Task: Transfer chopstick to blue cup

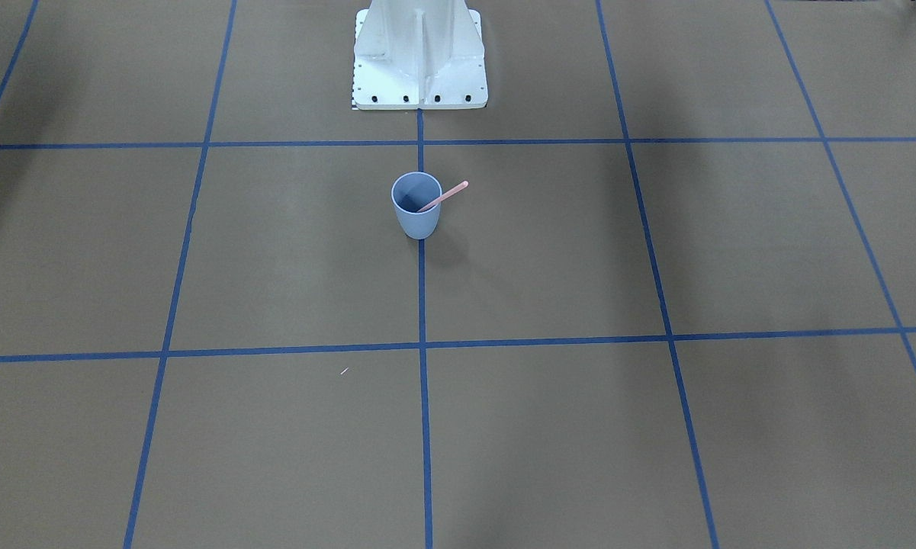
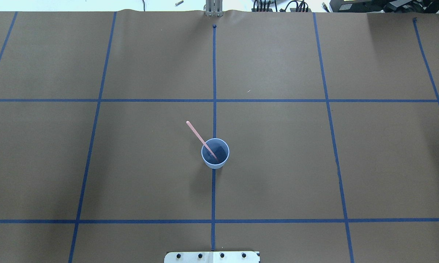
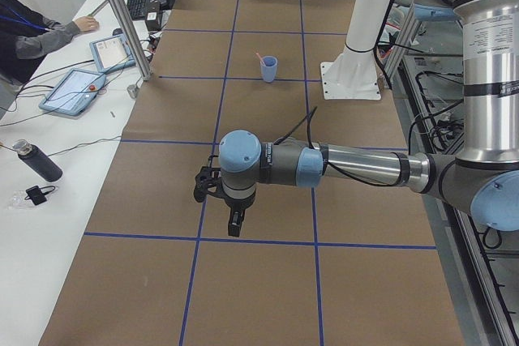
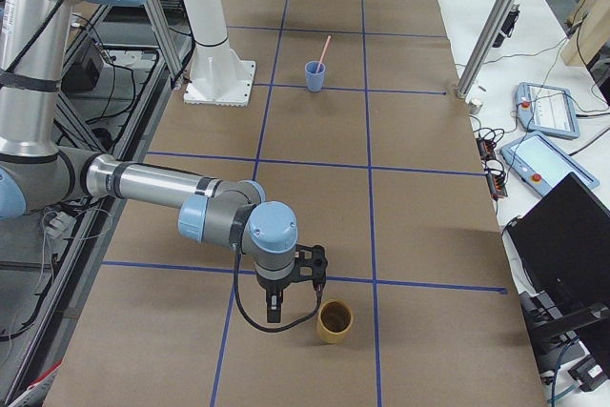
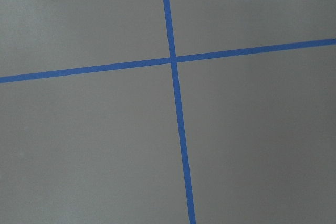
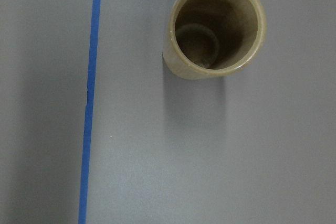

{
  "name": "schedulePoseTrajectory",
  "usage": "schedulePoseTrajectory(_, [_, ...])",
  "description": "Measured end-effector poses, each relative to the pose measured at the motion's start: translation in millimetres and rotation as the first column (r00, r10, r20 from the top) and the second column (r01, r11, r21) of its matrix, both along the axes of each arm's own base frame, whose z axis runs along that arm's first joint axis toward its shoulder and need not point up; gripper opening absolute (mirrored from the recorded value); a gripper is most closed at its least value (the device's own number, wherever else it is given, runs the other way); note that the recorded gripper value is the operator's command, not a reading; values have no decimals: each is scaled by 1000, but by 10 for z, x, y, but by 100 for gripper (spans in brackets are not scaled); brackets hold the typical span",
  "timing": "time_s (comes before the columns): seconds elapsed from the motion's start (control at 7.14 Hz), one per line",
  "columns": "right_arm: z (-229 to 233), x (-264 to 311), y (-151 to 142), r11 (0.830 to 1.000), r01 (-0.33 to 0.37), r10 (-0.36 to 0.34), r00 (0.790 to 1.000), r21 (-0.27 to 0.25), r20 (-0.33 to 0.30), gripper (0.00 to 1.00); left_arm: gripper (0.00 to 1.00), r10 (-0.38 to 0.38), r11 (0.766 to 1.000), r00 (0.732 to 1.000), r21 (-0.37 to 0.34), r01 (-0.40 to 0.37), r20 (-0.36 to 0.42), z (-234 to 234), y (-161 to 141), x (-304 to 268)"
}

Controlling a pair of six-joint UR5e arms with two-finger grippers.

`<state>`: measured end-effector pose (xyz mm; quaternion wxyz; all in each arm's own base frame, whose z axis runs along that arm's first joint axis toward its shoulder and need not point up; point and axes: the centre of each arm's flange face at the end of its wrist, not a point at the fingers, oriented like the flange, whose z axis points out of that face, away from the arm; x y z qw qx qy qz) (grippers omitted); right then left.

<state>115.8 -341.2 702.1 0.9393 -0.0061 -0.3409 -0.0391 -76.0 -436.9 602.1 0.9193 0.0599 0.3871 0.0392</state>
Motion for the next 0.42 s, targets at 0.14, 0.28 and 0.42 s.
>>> schedulePoseTrajectory(0.14, [19,-1,21,1000,0,0,1000,-4,0,100,99,0,1000,1000,-1,0,0,5,0,2])
schedulePoseTrajectory(0.28, [38,-1,42,1000,0,0,1000,-9,0,100,99,1,1000,1000,-2,-1,1,8,0,4])
schedulePoseTrajectory(0.42, [46,-3,52,1000,1,-1,1000,-11,0,100,99,1,1000,1000,-3,-1,1,10,0,5])
